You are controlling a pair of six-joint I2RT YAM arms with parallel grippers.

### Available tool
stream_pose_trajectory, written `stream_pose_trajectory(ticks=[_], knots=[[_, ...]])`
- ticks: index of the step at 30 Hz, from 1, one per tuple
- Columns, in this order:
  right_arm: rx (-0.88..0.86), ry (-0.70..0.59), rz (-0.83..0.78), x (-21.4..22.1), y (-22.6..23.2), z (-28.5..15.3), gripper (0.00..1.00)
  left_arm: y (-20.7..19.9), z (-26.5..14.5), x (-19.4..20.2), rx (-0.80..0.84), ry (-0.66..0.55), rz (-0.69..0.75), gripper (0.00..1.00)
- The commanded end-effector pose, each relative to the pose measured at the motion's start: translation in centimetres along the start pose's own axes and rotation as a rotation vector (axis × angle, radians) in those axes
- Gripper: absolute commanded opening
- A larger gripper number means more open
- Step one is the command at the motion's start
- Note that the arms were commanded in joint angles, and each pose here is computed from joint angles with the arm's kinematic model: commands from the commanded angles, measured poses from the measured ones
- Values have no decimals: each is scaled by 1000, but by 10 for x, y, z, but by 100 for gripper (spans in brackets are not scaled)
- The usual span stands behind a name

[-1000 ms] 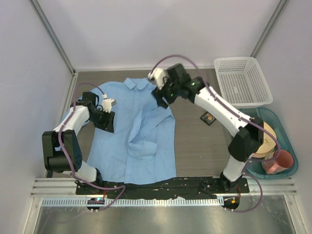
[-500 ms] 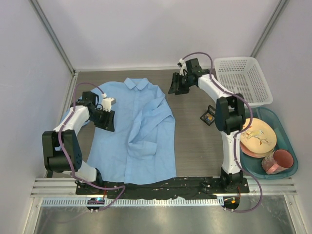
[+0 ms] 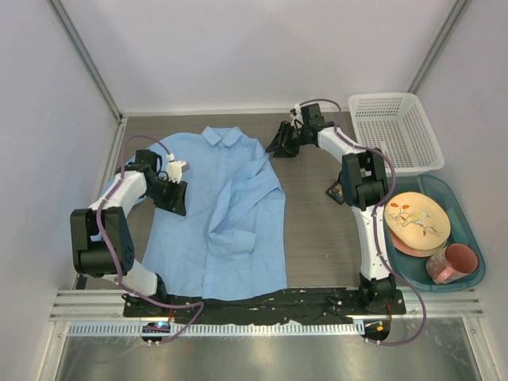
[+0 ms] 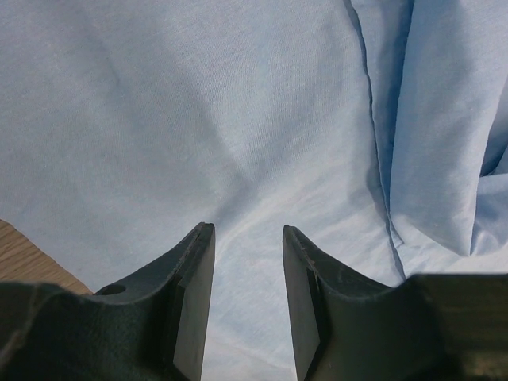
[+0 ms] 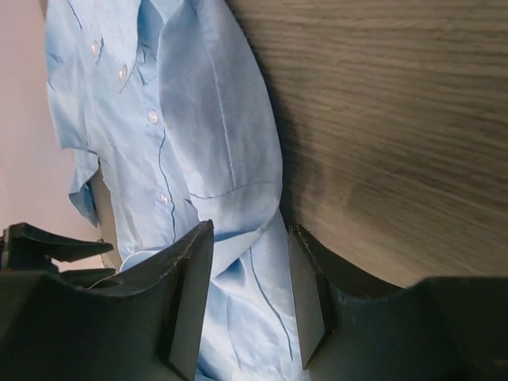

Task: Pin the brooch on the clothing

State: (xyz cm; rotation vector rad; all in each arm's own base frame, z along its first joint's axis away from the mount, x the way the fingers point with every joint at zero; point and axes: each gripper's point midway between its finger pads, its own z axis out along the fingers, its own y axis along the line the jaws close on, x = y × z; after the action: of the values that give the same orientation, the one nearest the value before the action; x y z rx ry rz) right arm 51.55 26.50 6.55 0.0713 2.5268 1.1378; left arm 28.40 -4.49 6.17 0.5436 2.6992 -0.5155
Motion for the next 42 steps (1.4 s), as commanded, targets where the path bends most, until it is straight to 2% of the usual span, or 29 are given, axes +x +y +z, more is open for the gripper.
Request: stream_pose_trajectory(ticks=[1,7,12,23,33,38,42], knots=[[-117,-66,86,-23,13,-4,48,8,4,-7,-17,-12,15,43],[-166,-70,195,-19,0,10,43,12,7,-9,-24,-5,11,43],[-187,-64,253,-12,-5,17,42,15,8,-10,-29,0,12,43],[-229,-64,278,-3,-9,23,41,17,13,-10,-28,9,8,43],[-352,-83,300,-17,15,18,29,20,18,-8,-27,27,0,43],[-360,-71,313,-15,15,17,26,23,18,-11,-30,31,-2,43],[-320,-57,313,-8,7,20,27,23,18,-11,-31,33,-1,43]])
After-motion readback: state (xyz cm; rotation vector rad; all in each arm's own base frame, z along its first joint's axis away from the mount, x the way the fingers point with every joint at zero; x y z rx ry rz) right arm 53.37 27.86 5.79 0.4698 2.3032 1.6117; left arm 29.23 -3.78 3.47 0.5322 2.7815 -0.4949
